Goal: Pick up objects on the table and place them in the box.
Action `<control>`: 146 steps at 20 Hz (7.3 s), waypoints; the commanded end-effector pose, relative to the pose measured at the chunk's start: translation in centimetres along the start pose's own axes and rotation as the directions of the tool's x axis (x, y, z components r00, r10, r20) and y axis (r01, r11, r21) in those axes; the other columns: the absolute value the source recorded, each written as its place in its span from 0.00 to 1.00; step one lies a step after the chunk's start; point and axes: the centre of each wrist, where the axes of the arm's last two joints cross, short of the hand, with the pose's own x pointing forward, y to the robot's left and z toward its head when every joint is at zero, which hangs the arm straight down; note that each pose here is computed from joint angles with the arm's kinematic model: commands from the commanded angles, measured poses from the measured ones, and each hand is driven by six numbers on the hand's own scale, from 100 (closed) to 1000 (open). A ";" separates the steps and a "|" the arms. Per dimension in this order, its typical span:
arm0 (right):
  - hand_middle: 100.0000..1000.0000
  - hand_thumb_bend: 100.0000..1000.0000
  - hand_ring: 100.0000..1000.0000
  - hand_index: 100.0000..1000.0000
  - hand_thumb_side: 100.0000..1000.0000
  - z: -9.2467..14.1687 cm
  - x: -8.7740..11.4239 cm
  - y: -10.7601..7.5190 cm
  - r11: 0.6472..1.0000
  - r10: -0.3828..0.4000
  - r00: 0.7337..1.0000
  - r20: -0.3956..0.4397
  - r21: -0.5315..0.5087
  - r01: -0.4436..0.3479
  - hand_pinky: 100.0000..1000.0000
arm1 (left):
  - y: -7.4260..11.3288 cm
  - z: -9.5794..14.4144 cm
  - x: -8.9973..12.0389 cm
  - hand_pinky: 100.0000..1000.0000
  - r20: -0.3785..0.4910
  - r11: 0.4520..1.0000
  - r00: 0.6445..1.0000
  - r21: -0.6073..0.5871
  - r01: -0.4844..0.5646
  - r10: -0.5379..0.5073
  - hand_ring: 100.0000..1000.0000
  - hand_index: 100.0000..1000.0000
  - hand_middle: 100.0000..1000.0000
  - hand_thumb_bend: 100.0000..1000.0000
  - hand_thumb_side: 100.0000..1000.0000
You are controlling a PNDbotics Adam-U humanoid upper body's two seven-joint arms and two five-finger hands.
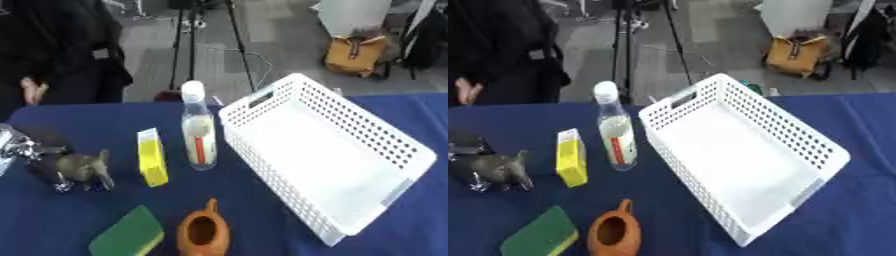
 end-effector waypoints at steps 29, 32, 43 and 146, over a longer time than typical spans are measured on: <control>0.52 0.00 0.61 0.52 0.52 -0.4 -0.1 -0.4 1.000 0.010 1.000 -0.006 -0.007 -0.010 0.59 | 1.9 1.3 -0.9 0.83 -0.049 0.991 0.996 0.111 -0.070 0.076 0.70 0.60 0.48 0.00 0.72; 0.52 0.00 0.61 0.52 0.52 -0.3 -0.1 -0.4 1.000 0.012 1.000 -0.006 -0.006 -0.012 0.59 | 2.4 1.8 -1.2 0.84 -0.060 0.989 0.995 0.129 -0.072 0.080 0.69 0.58 0.46 0.00 0.71; 0.52 0.00 0.61 0.52 0.52 -0.2 -0.3 -0.5 1.000 0.022 1.000 -0.007 -0.001 -0.022 0.59 | 3.6 3.0 -1.7 0.82 -0.079 0.982 0.991 0.165 -0.095 0.110 0.67 0.56 0.45 0.00 0.72; 0.50 0.00 0.59 0.51 0.53 -0.5 4.0 1.6 0.963 -0.247 0.969 0.028 0.119 0.242 0.57 | 18.7 0.9 18.6 0.81 0.147 0.791 0.989 0.602 -0.106 0.021 0.67 0.62 0.48 0.00 0.67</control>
